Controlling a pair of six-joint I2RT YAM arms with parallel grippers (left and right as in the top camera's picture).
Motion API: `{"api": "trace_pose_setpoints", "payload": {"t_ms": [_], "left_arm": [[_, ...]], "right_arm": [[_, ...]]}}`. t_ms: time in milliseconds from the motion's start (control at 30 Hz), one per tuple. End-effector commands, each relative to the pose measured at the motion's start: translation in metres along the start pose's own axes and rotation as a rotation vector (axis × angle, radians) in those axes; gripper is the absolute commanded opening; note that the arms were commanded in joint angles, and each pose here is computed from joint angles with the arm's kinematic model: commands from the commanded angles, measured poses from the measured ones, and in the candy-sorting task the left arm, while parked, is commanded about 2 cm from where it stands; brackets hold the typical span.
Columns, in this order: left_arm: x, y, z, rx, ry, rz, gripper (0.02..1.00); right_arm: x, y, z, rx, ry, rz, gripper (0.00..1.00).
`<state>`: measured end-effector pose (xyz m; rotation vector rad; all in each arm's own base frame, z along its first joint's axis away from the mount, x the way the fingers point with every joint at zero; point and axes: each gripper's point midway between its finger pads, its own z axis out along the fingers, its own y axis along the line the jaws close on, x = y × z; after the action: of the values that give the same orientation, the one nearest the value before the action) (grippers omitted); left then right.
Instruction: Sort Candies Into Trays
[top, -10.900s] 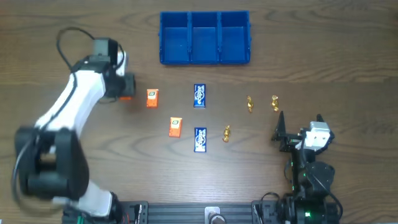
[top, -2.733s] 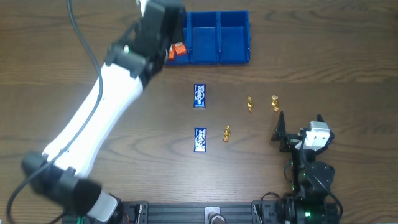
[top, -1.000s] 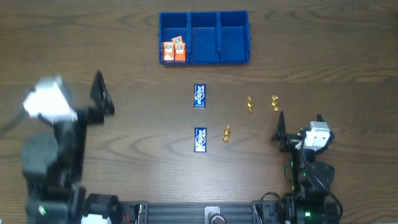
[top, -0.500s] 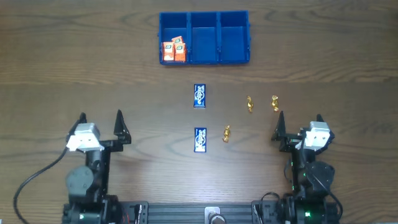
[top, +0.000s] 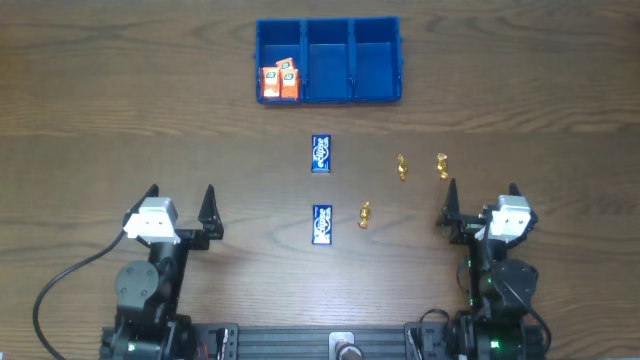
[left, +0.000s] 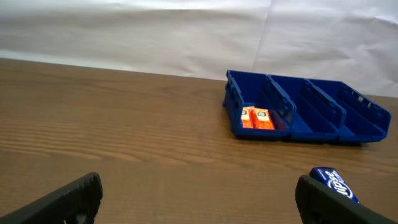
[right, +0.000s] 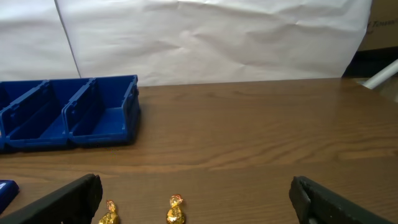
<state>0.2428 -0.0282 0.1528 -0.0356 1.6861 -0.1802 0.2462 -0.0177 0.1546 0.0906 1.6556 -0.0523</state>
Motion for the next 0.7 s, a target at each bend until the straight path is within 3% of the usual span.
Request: {"api": "trace_pose_setpoints", "payload": {"t_ms": [33, 700], "left_arm": [[0.017, 0.003, 0.001, -0.011, 0.048, 0.010, 0.998], [0.017, 0.003, 0.001, -0.011, 0.048, 0.010, 0.996]], "right_arm": [[0.001, -0.001, 0.000, 0.004, 0.004, -0.011, 0.998], [-0.012, 0.000, -0.001, -0.002, -0.051, 0.000, 0.998]]}}
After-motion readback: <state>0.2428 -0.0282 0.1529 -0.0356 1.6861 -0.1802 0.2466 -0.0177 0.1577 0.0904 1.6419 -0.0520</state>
